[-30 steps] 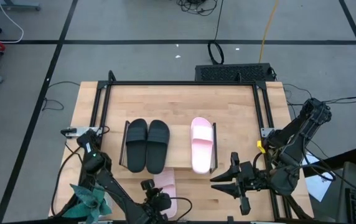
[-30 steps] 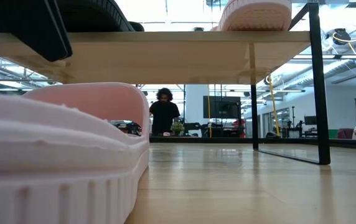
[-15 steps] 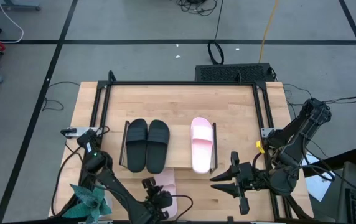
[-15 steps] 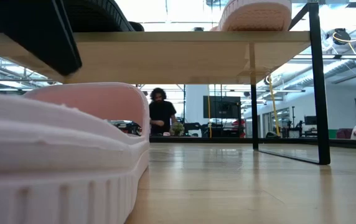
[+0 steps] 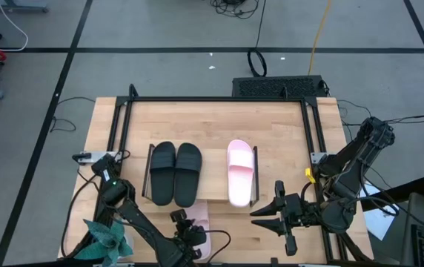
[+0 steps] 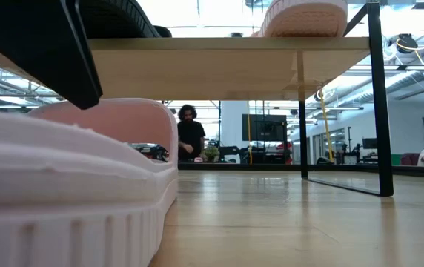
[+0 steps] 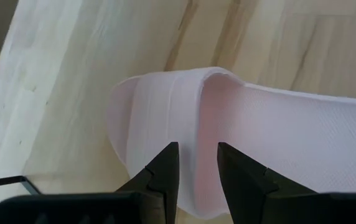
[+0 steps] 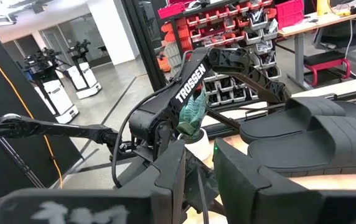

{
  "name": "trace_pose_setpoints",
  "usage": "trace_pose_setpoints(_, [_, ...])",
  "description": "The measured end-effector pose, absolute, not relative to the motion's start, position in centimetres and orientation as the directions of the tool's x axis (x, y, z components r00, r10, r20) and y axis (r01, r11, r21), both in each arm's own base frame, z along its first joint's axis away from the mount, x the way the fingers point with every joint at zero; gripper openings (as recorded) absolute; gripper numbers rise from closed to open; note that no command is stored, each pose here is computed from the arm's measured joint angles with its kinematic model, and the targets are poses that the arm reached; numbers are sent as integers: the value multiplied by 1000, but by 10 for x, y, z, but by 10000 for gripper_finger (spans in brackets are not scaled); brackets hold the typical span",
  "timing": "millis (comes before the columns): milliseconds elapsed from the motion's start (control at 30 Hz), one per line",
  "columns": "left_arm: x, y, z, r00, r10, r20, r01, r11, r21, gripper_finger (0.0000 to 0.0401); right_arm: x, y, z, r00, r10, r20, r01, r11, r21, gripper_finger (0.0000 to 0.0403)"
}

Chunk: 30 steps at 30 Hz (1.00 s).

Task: Pick and place slides into the shelf
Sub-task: Put the pink slide on the shelf

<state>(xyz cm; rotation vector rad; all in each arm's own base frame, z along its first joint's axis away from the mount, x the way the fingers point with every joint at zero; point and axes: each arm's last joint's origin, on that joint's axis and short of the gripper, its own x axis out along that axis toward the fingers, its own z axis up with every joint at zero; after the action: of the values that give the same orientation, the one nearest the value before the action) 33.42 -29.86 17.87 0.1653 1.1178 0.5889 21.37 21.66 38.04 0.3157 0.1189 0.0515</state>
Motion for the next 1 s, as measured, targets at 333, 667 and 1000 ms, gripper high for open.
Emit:
trace_pose_setpoints(333, [333, -297, 170, 294, 531, -795, -364, 831, 421, 108, 214, 216, 380, 992, 68, -108, -32, 951, 309, 75])
trace_pose_setpoints(667, [334, -288, 161, 260, 555, -790, -411, 804, 429, 103, 214, 217, 380, 992, 68, -109, -32, 951, 309, 75])
trace_pose_setpoints(1000, [333, -292, 163, 260, 533, -805, -422, 813, 401, 11, 214, 216, 380, 991, 67, -114, -30, 953, 301, 75])
